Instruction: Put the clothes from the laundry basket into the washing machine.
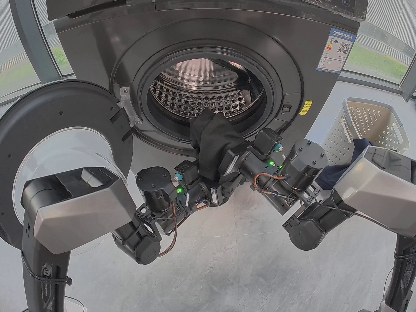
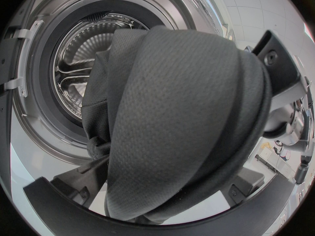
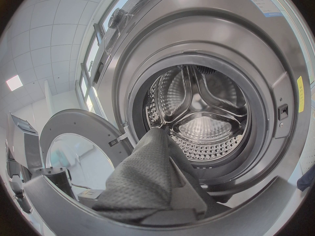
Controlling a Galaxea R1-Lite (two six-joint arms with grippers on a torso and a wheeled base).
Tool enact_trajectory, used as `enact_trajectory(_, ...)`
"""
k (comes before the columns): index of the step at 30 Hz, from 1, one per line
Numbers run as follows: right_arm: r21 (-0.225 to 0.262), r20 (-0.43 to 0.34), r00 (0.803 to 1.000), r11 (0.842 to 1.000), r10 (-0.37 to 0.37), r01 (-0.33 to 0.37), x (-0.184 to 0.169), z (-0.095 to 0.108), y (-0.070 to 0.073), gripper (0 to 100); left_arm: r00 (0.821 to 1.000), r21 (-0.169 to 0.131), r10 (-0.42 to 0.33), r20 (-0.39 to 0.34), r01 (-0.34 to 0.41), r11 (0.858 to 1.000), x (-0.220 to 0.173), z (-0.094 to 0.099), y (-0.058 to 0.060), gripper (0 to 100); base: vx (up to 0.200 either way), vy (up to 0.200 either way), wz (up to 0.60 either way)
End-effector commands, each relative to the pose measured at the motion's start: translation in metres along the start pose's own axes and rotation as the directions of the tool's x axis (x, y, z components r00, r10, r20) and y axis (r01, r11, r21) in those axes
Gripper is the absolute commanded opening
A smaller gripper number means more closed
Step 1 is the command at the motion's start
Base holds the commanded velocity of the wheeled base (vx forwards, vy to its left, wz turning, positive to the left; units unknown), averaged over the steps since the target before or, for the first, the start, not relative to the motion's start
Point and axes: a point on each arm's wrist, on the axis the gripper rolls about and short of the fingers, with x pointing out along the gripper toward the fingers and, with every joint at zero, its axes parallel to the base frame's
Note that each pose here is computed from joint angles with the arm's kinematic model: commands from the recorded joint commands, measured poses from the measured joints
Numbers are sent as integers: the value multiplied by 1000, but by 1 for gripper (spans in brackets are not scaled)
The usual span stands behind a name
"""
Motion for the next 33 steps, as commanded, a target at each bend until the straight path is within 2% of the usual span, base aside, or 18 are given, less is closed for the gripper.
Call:
enact_trajectory(1, 5, -15, 1000, 1000, 9, -9, -5, 0, 5, 0, 999, 2, 35, 16, -35, 999, 11, -9, 6, 100, 0, 0, 0)
enact_trajectory(5, 9, -9, 1000, 1000, -8, 8, -8, 6, 11, 0, 996, 4, 82, 35, -82, 997, 16, -11, 14, 100, 0, 0, 0)
enact_trajectory(8, 15, -11, 1000, 1000, 5, -5, -11, 9, 18, 0, 994, 7, 97, 41, -97, 995, 18, -11, 17, 100, 0, 0, 0)
enact_trajectory(12, 18, -11, 1000, 1000, 12, -12, -12, 11, 21, 0, 986, 8, 152, 61, -153, 988, 22, -13, 25, 100, 0, 0, 0)
enact_trajectory(13, 18, -11, 1000, 1000, 12, -12, -12, 11, 21, 0, 986, 8, 157, 63, -158, 987, 22, -13, 26, 0, 0, 0, 0)
enact_trajectory(23, 30, -21, 1000, 1000, -1, 2, -17, 12, 17, 0, 982, 6, 162, 100, -163, 987, 25, -5, 29, 0, 0, 0, 0)
enact_trajectory(25, 28, -18, 999, 999, -33, 34, -18, 15, 6, 0, 980, 2, 167, 112, -168, 986, 23, 3, 30, 0, 0, 0, 0)
enact_trajectory(28, 20, -13, 992, 991, -129, 130, -19, 14, -21, 0, 978, -14, 169, 122, -168, 986, 17, 15, 30, 0, 0, 0, 0)
enact_trajectory(33, 13, -43, 982, 983, -183, 184, -21, 2, -41, 0, 977, -23, 159, 143, -157, 987, 6, 37, 23, 0, 0, 0, 0)
